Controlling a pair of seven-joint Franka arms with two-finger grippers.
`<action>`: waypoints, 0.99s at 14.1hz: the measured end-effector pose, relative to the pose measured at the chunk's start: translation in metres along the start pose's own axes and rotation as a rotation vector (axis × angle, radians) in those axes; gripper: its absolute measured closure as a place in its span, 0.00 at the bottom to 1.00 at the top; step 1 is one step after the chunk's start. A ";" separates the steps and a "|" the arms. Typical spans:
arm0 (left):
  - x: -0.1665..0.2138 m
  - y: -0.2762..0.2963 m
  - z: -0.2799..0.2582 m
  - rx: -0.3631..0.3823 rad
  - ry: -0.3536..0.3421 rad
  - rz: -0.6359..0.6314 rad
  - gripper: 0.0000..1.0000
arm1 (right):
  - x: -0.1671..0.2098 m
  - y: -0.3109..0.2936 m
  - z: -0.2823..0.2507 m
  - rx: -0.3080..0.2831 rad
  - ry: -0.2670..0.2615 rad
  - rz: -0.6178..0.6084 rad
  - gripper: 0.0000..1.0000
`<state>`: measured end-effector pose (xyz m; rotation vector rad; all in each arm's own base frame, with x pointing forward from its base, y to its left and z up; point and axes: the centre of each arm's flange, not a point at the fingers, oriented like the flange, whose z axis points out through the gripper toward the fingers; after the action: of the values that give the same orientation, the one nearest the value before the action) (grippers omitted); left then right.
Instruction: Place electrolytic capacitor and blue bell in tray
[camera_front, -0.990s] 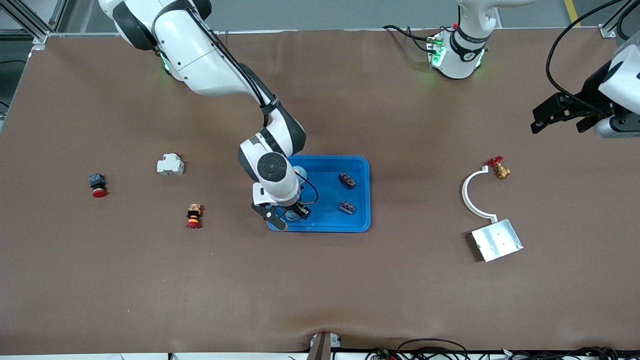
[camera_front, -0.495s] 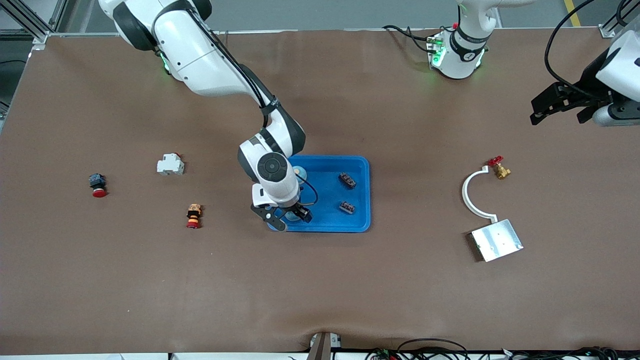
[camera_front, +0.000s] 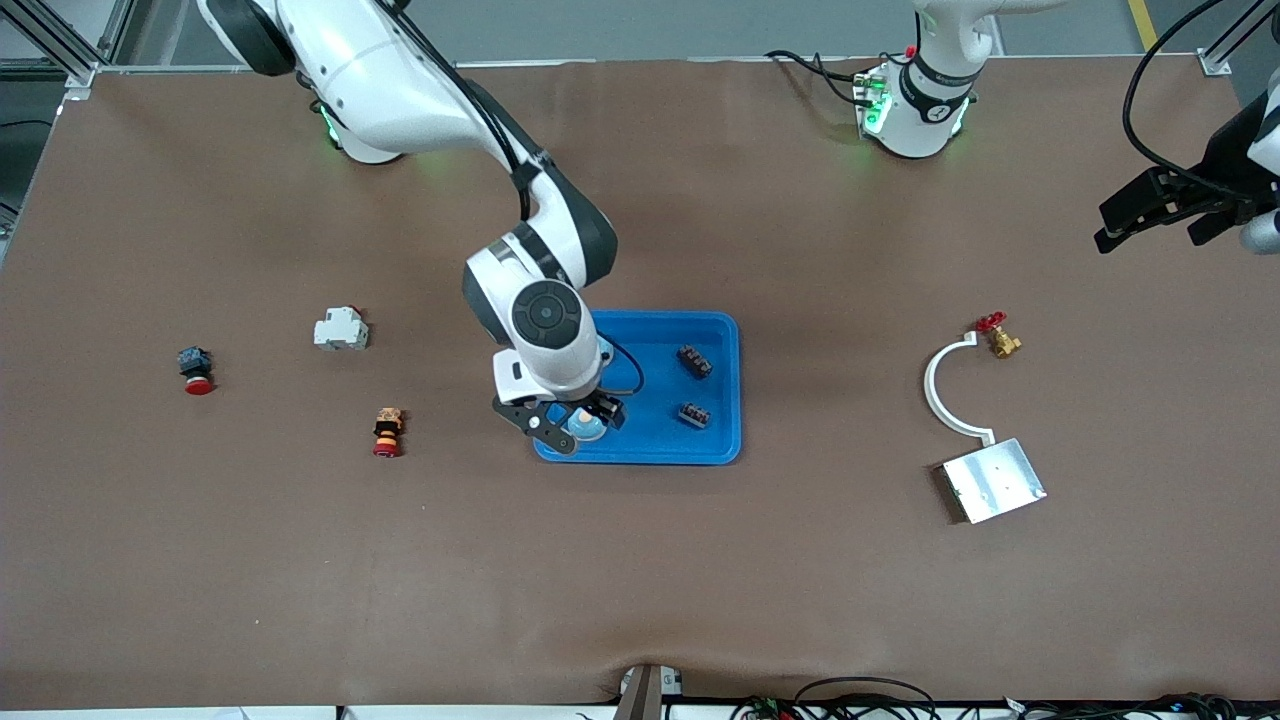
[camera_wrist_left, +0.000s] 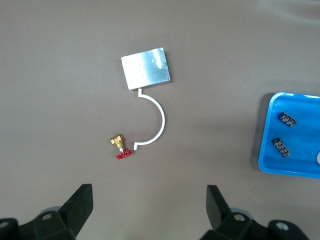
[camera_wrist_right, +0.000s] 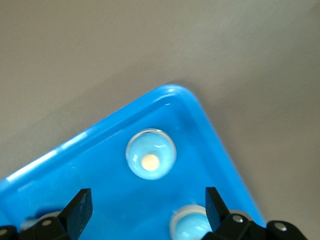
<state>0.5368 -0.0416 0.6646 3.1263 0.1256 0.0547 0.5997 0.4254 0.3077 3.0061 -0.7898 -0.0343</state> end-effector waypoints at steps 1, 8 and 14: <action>0.000 0.001 -0.001 -0.001 0.006 0.002 0.00 | 0.008 0.010 -0.018 -0.017 -0.003 -0.043 0.00; 0.003 0.002 -0.001 -0.003 0.017 0.005 0.00 | 0.112 0.157 -0.093 -0.034 -0.039 -0.323 0.00; 0.003 0.002 -0.001 -0.003 0.012 0.002 0.00 | 0.147 0.269 -0.137 -0.008 -0.033 -0.380 0.00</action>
<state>0.5401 -0.0430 0.6655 3.1240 0.1222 0.0741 0.6000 0.1229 0.4527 3.1052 -0.2089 -0.0966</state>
